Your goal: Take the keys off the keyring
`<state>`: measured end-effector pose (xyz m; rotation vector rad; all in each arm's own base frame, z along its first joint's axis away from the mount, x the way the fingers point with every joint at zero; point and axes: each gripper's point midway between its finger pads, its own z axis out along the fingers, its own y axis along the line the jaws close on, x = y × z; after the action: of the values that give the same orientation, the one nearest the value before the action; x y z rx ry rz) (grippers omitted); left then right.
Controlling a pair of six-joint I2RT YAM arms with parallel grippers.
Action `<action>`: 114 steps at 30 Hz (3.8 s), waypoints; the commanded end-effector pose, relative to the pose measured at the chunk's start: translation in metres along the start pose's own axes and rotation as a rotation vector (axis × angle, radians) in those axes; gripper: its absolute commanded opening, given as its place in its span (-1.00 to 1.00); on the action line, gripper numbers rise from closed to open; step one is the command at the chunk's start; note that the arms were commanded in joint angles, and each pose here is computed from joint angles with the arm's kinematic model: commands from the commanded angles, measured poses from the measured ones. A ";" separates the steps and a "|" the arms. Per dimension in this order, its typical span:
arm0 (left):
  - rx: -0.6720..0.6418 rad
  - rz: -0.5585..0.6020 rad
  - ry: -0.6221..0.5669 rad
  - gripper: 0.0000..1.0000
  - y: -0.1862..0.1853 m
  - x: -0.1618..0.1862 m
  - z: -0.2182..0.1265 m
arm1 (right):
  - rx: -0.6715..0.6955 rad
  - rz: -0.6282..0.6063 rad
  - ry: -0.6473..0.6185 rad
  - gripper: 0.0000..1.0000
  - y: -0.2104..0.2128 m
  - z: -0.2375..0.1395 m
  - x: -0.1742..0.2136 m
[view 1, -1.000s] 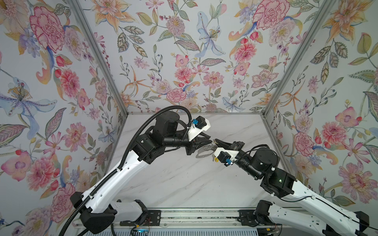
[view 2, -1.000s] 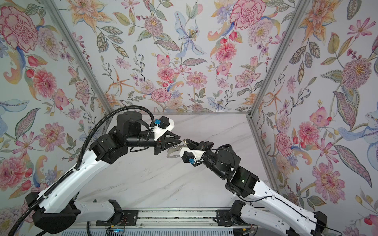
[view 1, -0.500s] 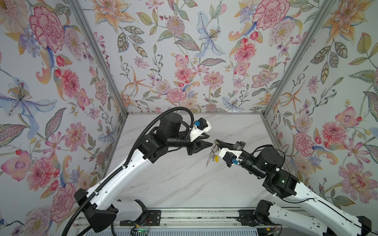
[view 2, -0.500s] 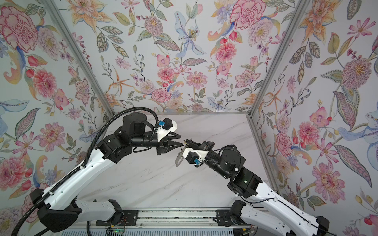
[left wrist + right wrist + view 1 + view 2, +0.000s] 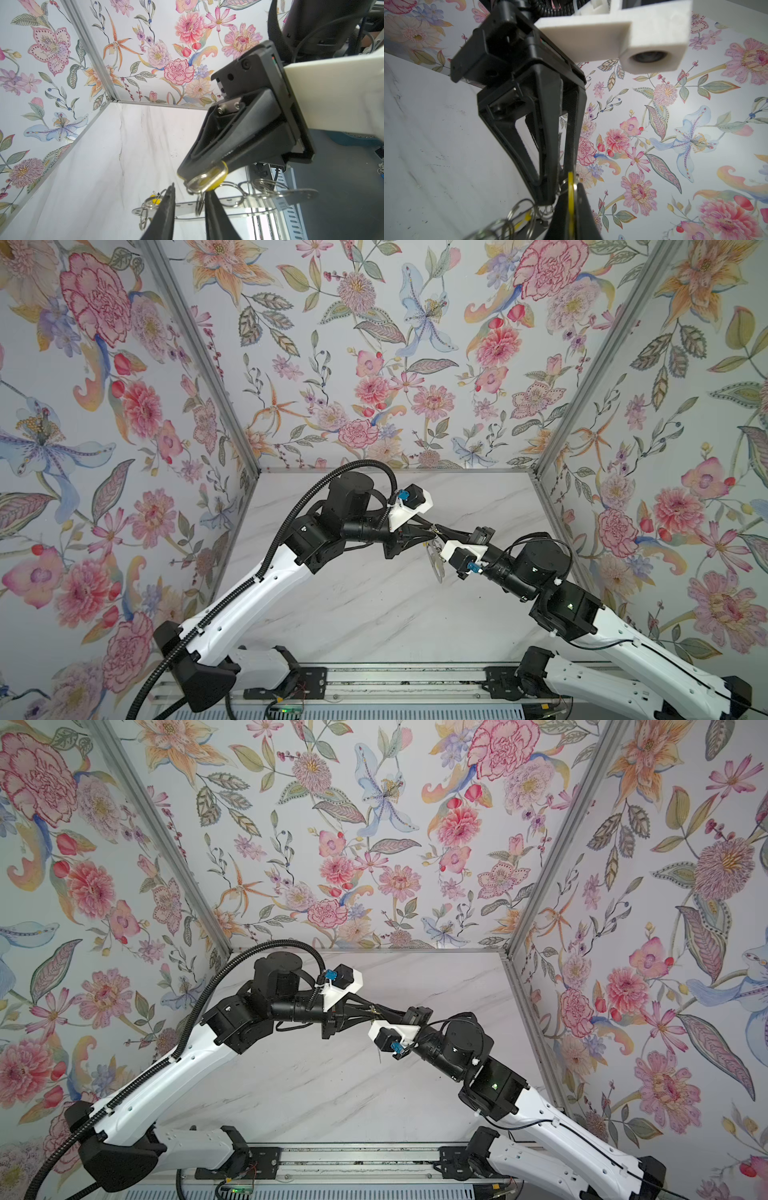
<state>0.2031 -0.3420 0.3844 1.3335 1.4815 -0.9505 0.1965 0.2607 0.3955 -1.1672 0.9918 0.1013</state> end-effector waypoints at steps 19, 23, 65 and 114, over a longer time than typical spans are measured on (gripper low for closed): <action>-0.155 0.216 -0.136 -1.00 0.003 -0.016 -0.025 | 0.076 0.016 0.029 -1.00 -0.013 -0.010 0.007; -0.151 0.246 -0.154 -1.00 0.002 -0.023 -0.026 | 0.054 0.023 0.028 -1.00 -0.007 -0.007 0.009; -0.527 0.390 -0.424 -1.00 0.021 -0.051 -0.057 | 0.064 0.017 -0.027 -1.00 0.024 -0.012 0.001; -0.230 0.292 0.401 -1.00 0.018 0.073 0.014 | -0.068 -0.178 0.004 -1.00 0.020 -0.003 -0.051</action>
<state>0.2103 -0.3324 0.3451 1.5041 1.4655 -0.3747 0.1884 0.2669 0.3598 -1.3643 1.0847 -0.2098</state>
